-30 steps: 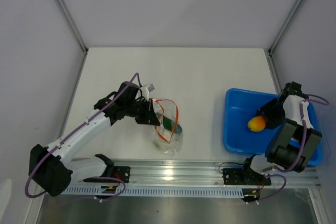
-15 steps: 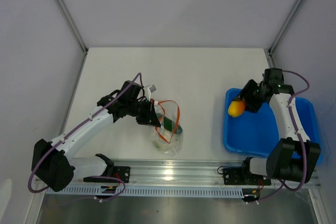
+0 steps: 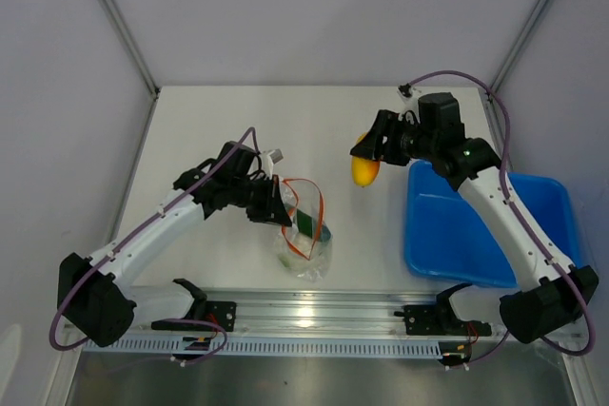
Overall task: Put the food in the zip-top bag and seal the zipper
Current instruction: Place the fake fruit in the zipper food storage bag.
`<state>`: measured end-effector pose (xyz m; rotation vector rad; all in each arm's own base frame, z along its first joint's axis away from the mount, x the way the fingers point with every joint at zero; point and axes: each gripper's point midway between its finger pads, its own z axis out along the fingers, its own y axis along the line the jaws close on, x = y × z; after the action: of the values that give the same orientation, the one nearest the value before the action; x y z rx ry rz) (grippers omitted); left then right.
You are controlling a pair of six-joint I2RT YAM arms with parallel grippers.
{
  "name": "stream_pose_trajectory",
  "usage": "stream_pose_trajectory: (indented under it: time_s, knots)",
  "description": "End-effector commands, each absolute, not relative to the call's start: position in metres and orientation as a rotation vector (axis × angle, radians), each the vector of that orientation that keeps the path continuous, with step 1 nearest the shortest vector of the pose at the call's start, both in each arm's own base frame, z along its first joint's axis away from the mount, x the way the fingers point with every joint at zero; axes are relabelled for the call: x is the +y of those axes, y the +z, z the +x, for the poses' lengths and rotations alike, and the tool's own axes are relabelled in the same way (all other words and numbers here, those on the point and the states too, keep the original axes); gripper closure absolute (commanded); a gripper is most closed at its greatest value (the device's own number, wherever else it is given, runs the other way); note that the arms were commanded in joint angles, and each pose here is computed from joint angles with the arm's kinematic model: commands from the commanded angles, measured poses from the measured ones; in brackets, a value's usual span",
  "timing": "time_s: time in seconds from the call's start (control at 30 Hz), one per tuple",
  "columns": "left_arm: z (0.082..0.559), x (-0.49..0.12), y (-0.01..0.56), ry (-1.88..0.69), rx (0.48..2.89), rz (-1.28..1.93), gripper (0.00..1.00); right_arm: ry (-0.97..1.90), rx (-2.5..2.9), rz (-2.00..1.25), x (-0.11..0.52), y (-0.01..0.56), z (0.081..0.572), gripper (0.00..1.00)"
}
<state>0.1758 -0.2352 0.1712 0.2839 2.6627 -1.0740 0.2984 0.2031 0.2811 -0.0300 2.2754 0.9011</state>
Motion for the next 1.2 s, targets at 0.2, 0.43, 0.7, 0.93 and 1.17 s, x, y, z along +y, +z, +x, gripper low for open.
stream_pose_trajectory:
  time_s: [0.2, 0.43, 0.7, 0.93, 1.17]
  knots:
    - [0.168, -0.234, 0.203, -1.109, 2.585, 0.321, 0.99, 1.041, 2.031, -0.392, 0.28, 0.339, 0.281, 1.0]
    - [0.17, -0.233, 0.225, -1.11, 2.53, 0.32, 0.99, 1.059, 2.013, -0.595, 0.327, 0.339, 0.253, 1.0]
    - [0.173, -0.233, 0.236, -1.111, 2.504, 0.299, 0.99, 1.072, 2.004, -0.654, 0.337, 0.341, 0.242, 1.0]
    - [0.173, -0.233, 0.25, -1.118, 2.466, 0.295, 0.99, 1.149, 1.998, -0.733, 0.353, 0.334, 0.223, 1.0]
    - [0.172, -0.232, 0.248, -1.121, 2.477, 0.275, 1.0, 1.177, 2.035, -0.811, 0.366, 0.313, 0.207, 1.0]
